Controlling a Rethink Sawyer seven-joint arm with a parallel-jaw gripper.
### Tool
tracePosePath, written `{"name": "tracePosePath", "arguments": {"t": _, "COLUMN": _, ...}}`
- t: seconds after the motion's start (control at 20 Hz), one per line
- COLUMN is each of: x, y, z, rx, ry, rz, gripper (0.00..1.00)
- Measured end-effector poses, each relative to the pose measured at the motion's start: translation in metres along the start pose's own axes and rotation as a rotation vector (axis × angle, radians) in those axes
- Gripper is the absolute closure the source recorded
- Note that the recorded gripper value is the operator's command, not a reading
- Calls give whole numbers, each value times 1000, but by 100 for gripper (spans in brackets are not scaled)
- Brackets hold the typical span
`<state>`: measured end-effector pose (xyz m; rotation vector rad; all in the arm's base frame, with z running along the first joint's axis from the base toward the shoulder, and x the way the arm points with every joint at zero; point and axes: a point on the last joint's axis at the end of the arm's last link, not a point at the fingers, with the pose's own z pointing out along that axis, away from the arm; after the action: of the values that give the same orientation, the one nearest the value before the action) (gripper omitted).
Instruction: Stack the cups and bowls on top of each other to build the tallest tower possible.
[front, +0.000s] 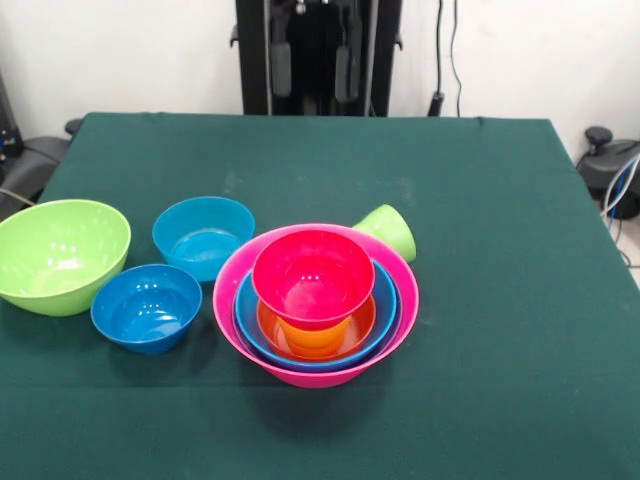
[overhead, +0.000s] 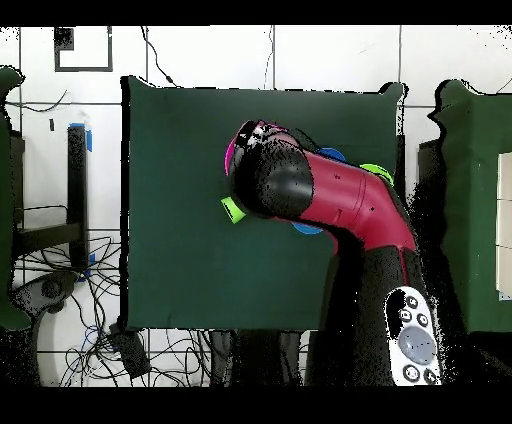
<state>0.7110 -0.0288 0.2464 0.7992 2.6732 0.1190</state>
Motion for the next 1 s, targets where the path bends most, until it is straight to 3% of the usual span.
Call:
{"name": "tracePosePath", "arguments": {"t": 0.4, "x": -3, "y": 12, "z": -26, "rx": -6, "ry": -38, "rz": -12, "gripper": 0}}
{"name": "tracePosePath", "arguments": {"t": 1.0, "x": 28, "y": 48, "z": -18, "rx": -51, "ry": -23, "rz": -6, "gripper": 0}}
